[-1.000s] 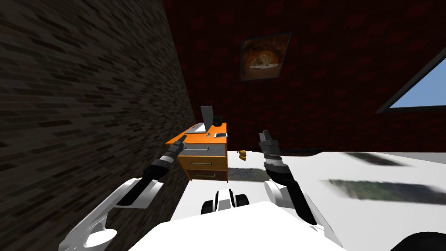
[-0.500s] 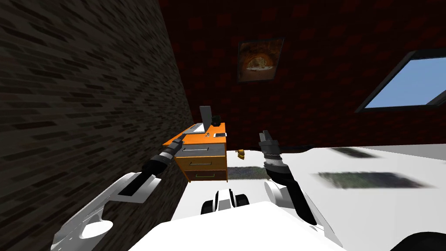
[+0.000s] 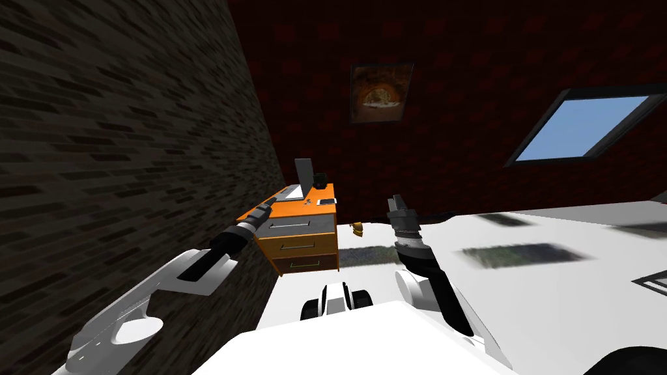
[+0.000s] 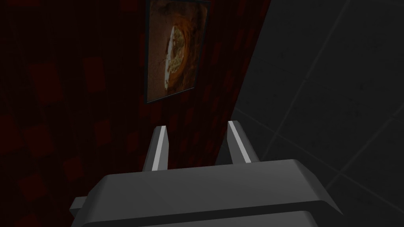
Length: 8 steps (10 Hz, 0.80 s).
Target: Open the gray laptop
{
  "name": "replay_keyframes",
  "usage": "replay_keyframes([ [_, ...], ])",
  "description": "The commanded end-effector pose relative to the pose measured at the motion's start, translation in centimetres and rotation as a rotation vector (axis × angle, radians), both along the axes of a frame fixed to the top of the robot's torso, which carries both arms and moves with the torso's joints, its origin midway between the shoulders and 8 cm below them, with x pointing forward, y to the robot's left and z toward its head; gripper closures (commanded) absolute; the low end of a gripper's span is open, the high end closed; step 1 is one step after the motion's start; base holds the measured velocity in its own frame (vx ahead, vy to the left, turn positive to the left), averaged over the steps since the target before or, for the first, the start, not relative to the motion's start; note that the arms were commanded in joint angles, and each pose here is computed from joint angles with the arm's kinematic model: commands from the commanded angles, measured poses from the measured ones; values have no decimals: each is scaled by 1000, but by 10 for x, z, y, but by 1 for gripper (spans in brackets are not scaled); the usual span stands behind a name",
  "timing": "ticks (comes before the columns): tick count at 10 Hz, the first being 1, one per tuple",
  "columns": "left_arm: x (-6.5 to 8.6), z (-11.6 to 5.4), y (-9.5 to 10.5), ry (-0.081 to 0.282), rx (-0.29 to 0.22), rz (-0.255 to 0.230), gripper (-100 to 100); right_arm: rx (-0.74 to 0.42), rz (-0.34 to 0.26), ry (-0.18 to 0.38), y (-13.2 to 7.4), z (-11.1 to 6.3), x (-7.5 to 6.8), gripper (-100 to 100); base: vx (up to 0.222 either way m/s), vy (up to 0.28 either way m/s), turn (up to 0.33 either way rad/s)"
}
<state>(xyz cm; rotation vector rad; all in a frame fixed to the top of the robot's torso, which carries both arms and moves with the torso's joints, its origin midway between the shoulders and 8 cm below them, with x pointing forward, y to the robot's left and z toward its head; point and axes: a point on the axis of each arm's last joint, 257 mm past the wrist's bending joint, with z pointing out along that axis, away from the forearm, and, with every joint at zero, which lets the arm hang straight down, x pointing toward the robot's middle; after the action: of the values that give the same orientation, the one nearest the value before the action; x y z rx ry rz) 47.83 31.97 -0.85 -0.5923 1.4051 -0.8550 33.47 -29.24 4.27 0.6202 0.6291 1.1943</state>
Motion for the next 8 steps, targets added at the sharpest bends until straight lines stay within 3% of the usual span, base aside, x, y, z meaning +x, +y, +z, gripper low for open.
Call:
replay_keyframes([
  [1, 5, 6, 10, 24, 22, 34, -100, 0, 0, 0, 0, 0, 0, 0, -1, 28, -120],
  [4, 13, 23, 24, 43, 52, 77, -100, 0, 0, 0, 0, 0, 0, 0, 3, 29, -151],
  [5, 14, 20, 30, 57, 56, 96, -100, 0, 0, 0, 0, 0, 0, 0, 9, 24, -113],
  [6, 17, 31, 35, 59, 68, 113, -100, 0, 0, 0, 0, 0, 0, 0, 11, 23, -210],
  [7, 17, 29, 39, 70, 71, 129, -100, 0, 0, 0, 0, 0, 0, 0, 10, 20, -100],
  [8, 20, 41, 44, 69, 78, 144, -100, 0, 0, 0, 0, 0, 0, 0, 17, 17, -165],
])
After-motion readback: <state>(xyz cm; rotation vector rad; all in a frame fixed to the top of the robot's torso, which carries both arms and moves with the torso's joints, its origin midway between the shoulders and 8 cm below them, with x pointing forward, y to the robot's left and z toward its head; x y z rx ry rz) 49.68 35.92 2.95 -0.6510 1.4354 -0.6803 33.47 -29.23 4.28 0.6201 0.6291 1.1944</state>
